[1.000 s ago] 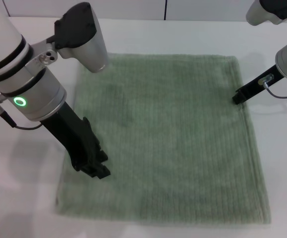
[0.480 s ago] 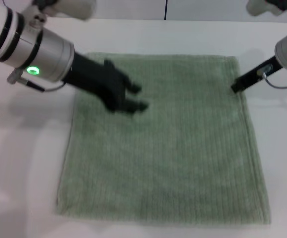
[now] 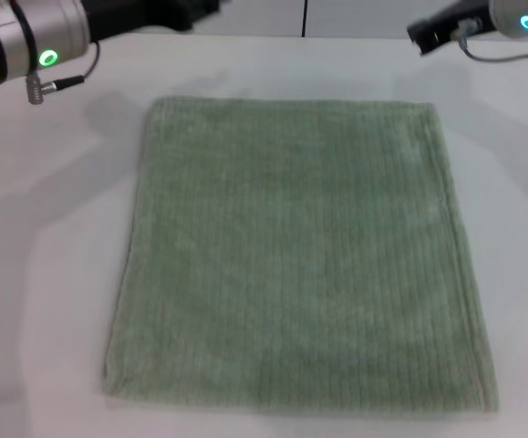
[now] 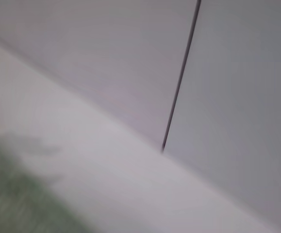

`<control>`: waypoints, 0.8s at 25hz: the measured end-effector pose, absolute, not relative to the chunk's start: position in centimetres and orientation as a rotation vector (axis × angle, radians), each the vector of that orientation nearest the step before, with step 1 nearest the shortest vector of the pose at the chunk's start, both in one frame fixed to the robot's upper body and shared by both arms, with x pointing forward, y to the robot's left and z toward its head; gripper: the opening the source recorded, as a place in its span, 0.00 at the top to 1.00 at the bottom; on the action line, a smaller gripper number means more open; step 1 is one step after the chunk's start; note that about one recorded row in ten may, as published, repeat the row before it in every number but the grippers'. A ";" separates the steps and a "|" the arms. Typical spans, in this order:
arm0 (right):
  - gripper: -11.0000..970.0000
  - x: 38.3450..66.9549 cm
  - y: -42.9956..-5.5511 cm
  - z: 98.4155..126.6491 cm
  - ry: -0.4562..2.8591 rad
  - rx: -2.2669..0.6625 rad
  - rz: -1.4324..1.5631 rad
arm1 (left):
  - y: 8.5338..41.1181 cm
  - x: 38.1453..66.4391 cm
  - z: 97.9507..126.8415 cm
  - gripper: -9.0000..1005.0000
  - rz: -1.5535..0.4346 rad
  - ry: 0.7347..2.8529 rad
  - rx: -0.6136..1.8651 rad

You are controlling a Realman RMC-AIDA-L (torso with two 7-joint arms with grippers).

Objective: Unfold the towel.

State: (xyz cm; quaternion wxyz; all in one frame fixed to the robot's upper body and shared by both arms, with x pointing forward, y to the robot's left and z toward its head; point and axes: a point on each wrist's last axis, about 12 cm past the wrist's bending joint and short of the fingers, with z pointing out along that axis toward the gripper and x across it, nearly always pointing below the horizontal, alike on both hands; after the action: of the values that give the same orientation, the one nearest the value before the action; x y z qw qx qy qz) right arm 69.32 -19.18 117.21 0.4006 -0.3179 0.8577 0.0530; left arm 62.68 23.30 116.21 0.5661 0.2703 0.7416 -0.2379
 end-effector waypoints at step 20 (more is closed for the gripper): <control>0.99 66.8 -20.6 113.1 1.596 -0.254 -0.059 | 31.1 62.9 111.0 0.56 -0.284 1.412 -0.091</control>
State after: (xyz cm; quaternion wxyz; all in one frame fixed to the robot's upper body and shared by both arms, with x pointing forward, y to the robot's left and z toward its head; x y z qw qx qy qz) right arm 66.77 -20.64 113.12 0.6906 -0.1135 0.7138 -0.0265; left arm 62.94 31.13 110.96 0.7508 -0.0417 0.6462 -0.1301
